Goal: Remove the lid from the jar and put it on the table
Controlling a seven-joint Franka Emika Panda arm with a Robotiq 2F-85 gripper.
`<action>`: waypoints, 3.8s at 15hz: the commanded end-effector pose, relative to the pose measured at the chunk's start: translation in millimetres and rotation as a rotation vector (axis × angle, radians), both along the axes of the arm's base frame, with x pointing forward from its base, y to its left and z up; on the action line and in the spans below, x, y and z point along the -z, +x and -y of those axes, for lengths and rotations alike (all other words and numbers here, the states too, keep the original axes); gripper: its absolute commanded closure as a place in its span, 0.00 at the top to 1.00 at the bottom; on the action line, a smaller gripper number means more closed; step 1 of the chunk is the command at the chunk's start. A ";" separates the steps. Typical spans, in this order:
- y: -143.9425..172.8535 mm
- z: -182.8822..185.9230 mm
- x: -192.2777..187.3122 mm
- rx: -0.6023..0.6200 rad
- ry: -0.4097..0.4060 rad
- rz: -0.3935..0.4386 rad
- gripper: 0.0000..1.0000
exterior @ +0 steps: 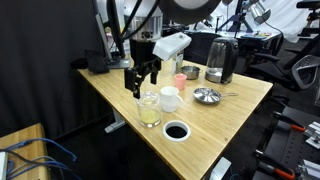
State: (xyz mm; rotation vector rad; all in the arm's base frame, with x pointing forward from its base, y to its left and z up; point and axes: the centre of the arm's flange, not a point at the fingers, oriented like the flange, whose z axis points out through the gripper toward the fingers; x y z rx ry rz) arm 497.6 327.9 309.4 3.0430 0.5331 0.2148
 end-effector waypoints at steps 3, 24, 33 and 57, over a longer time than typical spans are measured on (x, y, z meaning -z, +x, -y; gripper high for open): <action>7.2 0.5 12.7 0.039 -0.034 -0.037 1.00; 9.0 1.9 10.6 0.051 -0.025 -0.048 0.08; 11.0 28.4 -33.1 0.134 0.102 -0.040 0.08; -84.7 129.5 72.2 0.452 0.145 -0.274 0.08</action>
